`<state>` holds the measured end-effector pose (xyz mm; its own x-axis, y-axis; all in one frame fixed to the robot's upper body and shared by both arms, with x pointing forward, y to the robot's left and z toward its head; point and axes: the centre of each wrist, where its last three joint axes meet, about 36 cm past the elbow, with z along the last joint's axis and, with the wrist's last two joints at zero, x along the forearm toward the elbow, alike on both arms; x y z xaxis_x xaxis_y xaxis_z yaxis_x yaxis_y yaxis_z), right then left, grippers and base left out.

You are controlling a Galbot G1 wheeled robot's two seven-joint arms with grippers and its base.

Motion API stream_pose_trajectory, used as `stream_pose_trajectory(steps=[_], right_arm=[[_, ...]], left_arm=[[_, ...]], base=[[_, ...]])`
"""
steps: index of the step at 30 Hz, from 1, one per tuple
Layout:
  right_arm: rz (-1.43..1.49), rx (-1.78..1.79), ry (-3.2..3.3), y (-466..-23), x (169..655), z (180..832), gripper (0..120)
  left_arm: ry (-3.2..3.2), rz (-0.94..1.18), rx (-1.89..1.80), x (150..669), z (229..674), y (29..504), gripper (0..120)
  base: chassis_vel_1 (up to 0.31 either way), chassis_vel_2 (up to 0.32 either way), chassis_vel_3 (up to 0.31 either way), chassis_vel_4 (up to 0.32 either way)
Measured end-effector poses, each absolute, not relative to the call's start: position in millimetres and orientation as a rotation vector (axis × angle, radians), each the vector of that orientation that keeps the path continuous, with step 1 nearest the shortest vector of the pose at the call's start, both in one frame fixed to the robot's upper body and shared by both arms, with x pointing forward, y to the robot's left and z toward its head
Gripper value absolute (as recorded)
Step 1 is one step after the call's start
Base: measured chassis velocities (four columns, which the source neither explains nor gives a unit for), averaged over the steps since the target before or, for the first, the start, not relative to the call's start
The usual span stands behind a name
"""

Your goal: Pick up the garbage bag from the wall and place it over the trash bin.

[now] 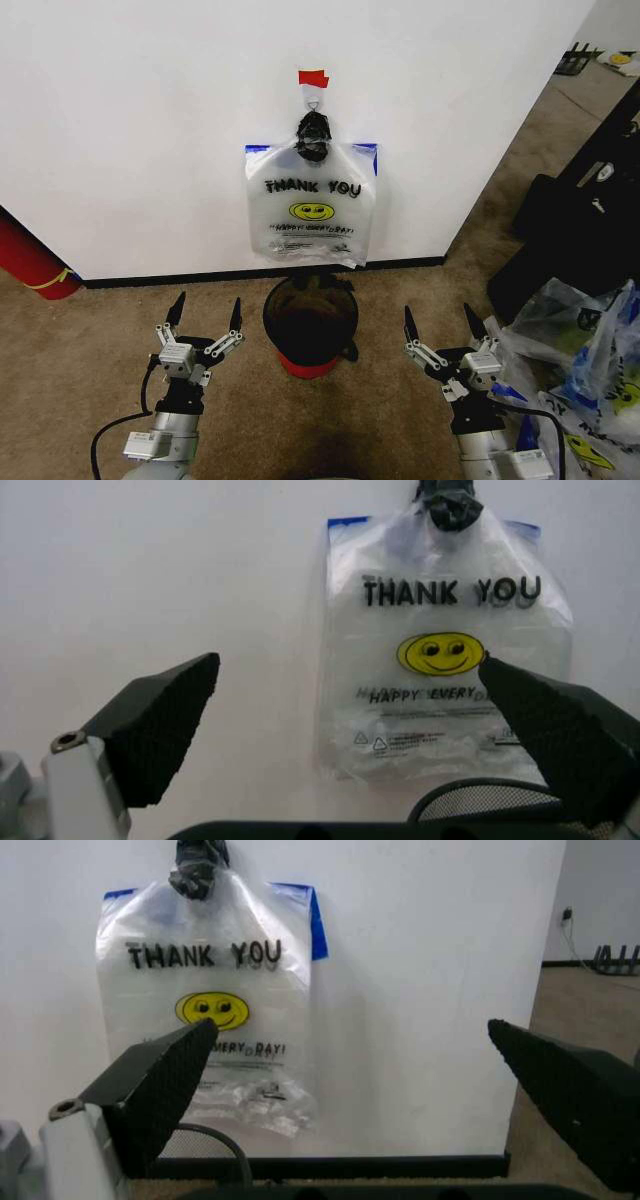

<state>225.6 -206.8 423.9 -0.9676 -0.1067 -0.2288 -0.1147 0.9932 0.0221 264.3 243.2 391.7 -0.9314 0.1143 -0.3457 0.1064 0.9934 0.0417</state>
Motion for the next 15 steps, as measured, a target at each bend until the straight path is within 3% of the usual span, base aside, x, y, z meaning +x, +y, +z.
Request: stream_pose_trajectory(steps=[15], right_arm=[[0.058,-0.196,2.92,-211.2,237.2,417.2,100]], left_arm=[[2.791,0.037,0.151,267.7,388.0,244.7,100]], base=[[0.0,0.0,0.0,0.0]])
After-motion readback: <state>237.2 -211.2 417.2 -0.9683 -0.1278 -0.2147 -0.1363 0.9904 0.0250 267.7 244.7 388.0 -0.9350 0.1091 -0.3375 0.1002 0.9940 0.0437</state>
